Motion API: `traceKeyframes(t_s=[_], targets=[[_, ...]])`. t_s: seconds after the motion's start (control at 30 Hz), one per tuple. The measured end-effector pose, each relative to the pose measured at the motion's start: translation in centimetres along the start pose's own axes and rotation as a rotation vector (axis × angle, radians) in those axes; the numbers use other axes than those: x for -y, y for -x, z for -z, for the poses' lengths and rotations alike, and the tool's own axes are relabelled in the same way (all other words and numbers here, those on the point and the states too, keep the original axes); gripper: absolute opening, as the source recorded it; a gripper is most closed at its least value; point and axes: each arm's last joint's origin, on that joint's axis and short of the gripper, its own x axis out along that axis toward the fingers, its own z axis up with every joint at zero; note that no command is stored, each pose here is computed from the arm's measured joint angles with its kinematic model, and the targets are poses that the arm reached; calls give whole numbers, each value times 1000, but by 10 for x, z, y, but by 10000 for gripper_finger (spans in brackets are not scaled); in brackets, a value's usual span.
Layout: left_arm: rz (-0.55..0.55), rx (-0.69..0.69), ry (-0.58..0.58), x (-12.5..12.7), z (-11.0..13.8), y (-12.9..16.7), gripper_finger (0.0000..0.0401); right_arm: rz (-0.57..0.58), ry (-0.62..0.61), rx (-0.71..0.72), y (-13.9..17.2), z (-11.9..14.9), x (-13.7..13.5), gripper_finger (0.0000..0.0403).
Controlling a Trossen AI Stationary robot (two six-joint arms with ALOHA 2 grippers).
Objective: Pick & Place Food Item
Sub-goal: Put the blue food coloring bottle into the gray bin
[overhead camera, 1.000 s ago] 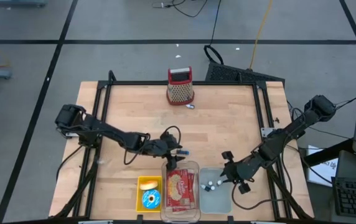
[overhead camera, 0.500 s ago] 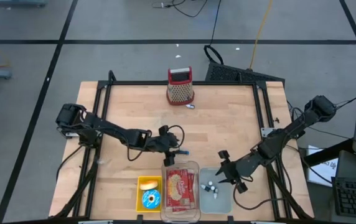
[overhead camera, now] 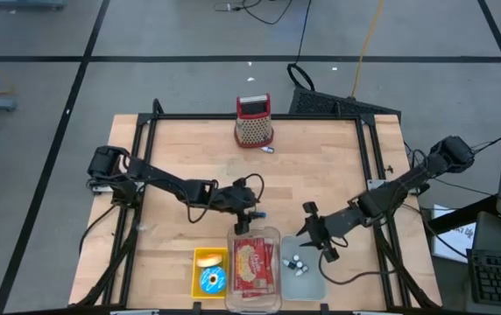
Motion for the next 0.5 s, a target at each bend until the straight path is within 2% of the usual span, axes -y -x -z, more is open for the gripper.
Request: traceKeyframes(t_s=[0.1,0.23,0.5], targets=[[1,8,-32,-1,2,-6,250,19,-14,1,-1,-1,6,139],[-1,7,-18,-6,2,-7,250,36,-28,1,-1,-1,12,139],[74,62,-18,-7,-10,8,250,45,-37,2,-1,-1,15,139]])
